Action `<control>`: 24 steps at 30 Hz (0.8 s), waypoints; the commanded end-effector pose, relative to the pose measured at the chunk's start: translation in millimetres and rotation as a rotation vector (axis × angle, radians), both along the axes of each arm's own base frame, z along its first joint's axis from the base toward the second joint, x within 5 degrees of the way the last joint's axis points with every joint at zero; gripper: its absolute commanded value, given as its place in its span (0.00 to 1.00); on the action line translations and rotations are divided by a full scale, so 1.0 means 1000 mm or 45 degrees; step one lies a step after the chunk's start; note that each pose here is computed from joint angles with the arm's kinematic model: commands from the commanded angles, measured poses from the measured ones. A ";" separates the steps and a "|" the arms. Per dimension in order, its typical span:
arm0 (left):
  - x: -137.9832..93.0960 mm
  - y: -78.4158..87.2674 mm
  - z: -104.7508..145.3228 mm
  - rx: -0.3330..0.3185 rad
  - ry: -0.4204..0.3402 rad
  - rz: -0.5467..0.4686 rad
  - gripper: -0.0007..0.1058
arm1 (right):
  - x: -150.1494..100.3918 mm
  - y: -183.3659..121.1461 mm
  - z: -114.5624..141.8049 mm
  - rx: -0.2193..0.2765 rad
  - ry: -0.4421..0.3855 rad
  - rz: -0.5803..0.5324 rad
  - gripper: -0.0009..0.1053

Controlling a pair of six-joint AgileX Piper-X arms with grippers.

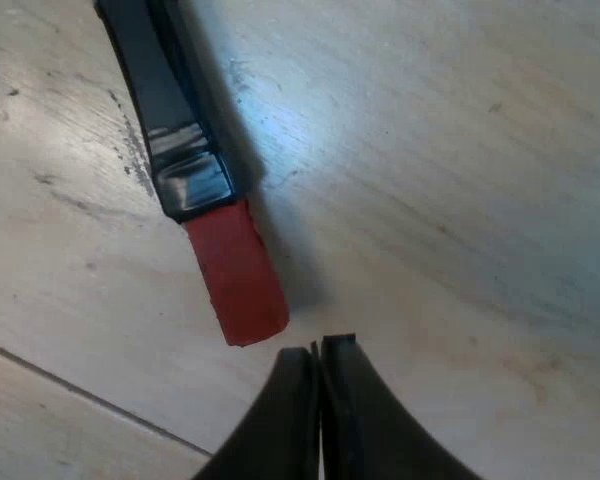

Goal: Put the handle in the coffee machine

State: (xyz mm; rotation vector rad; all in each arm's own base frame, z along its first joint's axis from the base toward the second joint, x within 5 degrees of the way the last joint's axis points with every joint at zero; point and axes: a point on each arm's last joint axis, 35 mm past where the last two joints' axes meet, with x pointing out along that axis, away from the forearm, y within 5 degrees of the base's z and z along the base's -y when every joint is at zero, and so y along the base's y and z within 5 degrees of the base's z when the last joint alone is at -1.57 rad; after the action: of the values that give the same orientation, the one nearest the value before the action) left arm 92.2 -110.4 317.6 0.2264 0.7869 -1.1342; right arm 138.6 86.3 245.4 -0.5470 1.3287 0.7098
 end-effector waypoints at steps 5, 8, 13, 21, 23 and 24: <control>0.014 -0.018 -0.008 -0.002 -0.043 -0.012 0.77 | 0.001 0.001 -0.032 -0.005 0.001 -0.017 0.01; 0.020 -0.024 -0.012 0.016 -0.042 -0.002 0.77 | 0.003 0.000 -0.049 -0.064 0.017 -0.023 0.01; 0.023 -0.027 -0.015 0.027 -0.035 0.000 0.77 | 0.012 0.006 -0.069 -0.118 0.088 -0.019 0.01; 0.024 -0.026 -0.015 0.049 -0.021 0.106 0.77 | 0.022 0.011 -0.091 -0.158 0.154 -0.014 0.01; 0.025 -0.026 -0.015 0.056 -0.023 0.129 0.77 | 0.023 0.012 -0.093 -0.161 0.158 -0.014 0.01; 0.025 -0.025 -0.015 0.056 -0.023 0.133 0.77 | 0.023 0.012 -0.094 -0.163 0.162 -0.014 0.01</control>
State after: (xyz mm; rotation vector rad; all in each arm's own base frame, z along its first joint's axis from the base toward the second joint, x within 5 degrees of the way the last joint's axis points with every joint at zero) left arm 117.3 -135.6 301.7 0.2374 0.8064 -1.0245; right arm 162.9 98.7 151.6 -0.6045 1.4936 0.6551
